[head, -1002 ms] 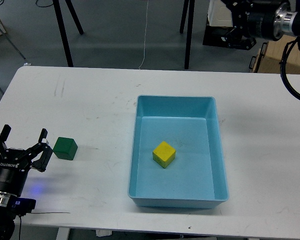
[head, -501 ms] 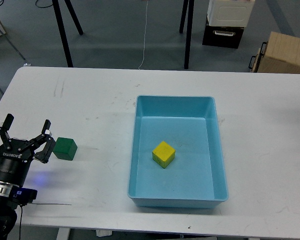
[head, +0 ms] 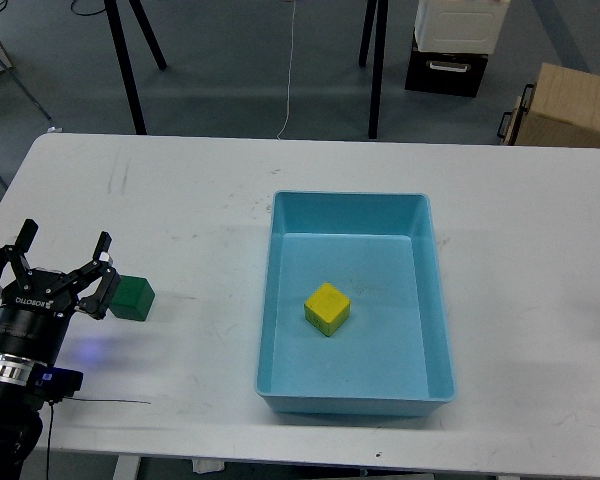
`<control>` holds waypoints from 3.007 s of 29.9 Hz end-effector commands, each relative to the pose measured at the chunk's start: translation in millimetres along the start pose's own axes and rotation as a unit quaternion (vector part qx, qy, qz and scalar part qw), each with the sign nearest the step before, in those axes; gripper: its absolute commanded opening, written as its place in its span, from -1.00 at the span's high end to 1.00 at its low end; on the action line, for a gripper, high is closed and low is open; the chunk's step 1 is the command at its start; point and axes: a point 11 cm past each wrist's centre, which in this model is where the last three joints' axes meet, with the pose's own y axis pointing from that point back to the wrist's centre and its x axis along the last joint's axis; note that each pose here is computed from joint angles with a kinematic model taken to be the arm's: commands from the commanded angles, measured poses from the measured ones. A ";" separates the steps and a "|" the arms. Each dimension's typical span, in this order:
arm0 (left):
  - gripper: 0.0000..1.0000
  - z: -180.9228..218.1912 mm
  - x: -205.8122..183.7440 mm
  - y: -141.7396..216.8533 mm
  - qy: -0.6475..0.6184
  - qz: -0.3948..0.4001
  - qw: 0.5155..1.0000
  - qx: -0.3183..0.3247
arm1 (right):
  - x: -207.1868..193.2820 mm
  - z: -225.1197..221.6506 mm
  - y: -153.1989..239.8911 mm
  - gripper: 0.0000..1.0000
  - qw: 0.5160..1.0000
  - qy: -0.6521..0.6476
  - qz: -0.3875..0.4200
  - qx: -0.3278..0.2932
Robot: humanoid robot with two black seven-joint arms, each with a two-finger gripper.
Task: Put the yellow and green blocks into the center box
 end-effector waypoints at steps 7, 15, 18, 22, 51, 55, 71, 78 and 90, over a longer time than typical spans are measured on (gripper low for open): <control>-1.00 4.4 -6.1 -0.9 -0.004 -0.009 1.000 -0.006 | 30.2 69.5 94.4 -0.97 0.995 -0.075 0.060 0.007; -1.00 17.2 -23.1 -9.7 -0.006 -0.038 0.999 -0.034 | 31.2 76.4 103.0 -0.97 0.995 -0.073 0.066 0.006; -1.00 30.5 -33.2 -9.5 -0.008 -0.055 0.997 -0.061 | 30.5 74.9 102.4 -0.97 0.995 -0.069 0.066 0.003; -1.00 67.5 -37.8 -3.1 -0.035 -0.054 0.993 -0.098 | 30.6 71.4 104.9 -0.97 0.996 -0.059 0.072 -0.003; -1.00 3.7 -157.8 -178.7 -0.655 -0.084 0.642 0.388 | 31.1 68.2 101.5 -0.97 0.996 -0.049 0.070 -0.004; -1.00 -35.1 -144.5 -185.3 -0.737 -0.094 0.481 0.466 | 34.1 67.0 103.1 -0.97 0.996 -0.049 0.075 -0.002; -1.00 -18.5 -79.3 -133.3 -0.815 -0.115 -0.056 0.564 | 36.8 72.0 104.8 -0.97 0.996 -0.043 0.081 -0.012; -1.00 -1.7 -34.4 -104.0 -0.787 -0.097 -0.055 0.607 | 37.1 72.1 105.3 -0.97 0.996 -0.042 0.082 -0.012; -1.00 -7.3 2.0 -96.2 -0.781 -0.081 -0.003 0.619 | 38.4 72.1 108.6 -0.97 0.995 -0.039 0.086 -0.013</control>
